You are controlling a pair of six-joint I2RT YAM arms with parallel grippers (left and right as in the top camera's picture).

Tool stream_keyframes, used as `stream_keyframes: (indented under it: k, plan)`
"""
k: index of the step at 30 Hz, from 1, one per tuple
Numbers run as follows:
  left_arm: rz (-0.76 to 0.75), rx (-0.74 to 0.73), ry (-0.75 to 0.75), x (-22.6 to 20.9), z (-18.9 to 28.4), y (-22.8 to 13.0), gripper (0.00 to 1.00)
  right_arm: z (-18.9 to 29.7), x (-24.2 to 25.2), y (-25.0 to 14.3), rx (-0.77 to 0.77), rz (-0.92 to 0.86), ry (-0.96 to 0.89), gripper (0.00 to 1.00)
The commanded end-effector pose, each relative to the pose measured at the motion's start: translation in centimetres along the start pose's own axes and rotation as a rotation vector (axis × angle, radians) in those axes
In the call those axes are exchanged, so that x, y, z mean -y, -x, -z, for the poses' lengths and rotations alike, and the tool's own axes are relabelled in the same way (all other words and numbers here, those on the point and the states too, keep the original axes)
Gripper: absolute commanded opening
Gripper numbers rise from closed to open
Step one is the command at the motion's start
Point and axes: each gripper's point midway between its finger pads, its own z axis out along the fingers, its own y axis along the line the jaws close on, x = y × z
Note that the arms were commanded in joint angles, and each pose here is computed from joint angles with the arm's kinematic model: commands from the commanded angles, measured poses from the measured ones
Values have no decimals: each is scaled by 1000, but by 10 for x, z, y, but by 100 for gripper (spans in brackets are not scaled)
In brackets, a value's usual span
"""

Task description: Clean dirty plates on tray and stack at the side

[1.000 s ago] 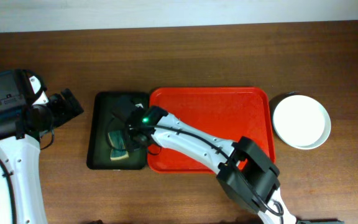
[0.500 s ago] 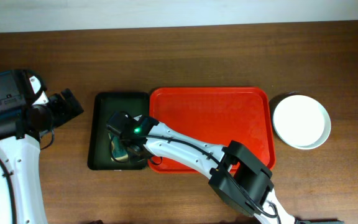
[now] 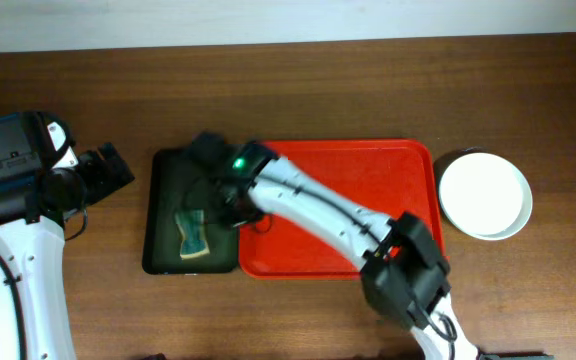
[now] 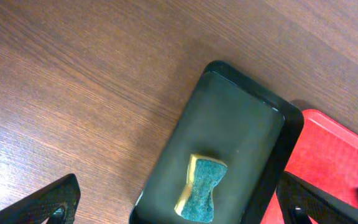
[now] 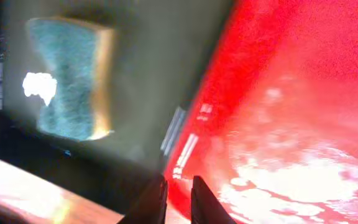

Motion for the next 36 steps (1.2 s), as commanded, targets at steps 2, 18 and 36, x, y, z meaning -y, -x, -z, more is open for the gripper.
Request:
stream_keyframes:
  k: [2, 18, 36]
  plan:
    - [11, 6, -10, 2, 2, 2, 99, 34, 70, 24, -4, -143, -11, 23]
    - [11, 6, -10, 2, 2, 2, 99, 53, 187, 55, 37, -412, -34, 98]
    - [11, 6, -10, 2, 2, 2, 99, 211, 153, 38, 397, -333, 80, 98]
